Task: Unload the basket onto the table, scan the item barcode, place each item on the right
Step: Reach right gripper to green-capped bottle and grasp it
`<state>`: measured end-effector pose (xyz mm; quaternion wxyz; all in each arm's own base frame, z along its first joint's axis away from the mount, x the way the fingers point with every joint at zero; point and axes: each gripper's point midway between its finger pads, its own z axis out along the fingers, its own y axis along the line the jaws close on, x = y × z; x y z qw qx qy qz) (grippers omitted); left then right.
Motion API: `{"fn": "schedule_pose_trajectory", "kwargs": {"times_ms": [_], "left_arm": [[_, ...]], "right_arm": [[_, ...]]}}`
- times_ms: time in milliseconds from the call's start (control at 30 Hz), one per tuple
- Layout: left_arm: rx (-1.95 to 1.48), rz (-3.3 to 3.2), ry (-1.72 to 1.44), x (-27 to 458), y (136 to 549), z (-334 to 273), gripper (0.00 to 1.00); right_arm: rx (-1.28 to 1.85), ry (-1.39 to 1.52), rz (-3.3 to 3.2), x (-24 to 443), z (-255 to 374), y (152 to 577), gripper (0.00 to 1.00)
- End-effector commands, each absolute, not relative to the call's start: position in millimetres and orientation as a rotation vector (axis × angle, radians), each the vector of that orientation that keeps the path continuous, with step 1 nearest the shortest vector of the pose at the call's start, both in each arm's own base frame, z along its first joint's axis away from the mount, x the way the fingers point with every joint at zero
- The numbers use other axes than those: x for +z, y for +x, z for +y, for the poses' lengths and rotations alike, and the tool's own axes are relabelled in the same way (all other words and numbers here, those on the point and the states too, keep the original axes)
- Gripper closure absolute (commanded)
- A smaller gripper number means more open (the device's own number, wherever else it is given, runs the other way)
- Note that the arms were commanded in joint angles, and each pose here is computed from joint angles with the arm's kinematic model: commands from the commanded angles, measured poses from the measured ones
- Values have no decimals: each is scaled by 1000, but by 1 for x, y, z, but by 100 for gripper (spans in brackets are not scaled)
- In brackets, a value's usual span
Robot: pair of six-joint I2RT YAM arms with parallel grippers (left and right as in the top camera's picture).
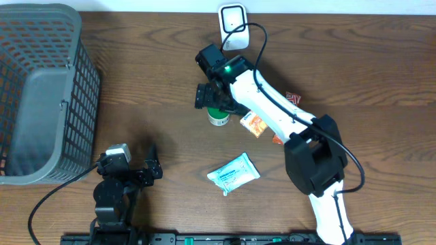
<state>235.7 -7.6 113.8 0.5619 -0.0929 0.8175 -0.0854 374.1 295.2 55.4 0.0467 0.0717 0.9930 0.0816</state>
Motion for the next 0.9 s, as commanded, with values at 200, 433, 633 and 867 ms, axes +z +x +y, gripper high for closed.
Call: {"fn": "schedule_pose_trajectory", "kwargs": {"times_ms": [200,433,633,867], "left_arm": [[-178,1973,-252,96,234,-3,2],[-163,2014,-264,87,233,-1,2],[-162,2018,-265,86,233,-1,2],[-163,2018,-264,86,233,-1,2]], "right_arm": [[228,105,3147,13,304,359,7],[193,60,3147,12,297,361,28],[189,-5,3149,12,295,361,44],[176,-58,3188,27,292,353,48]]}}
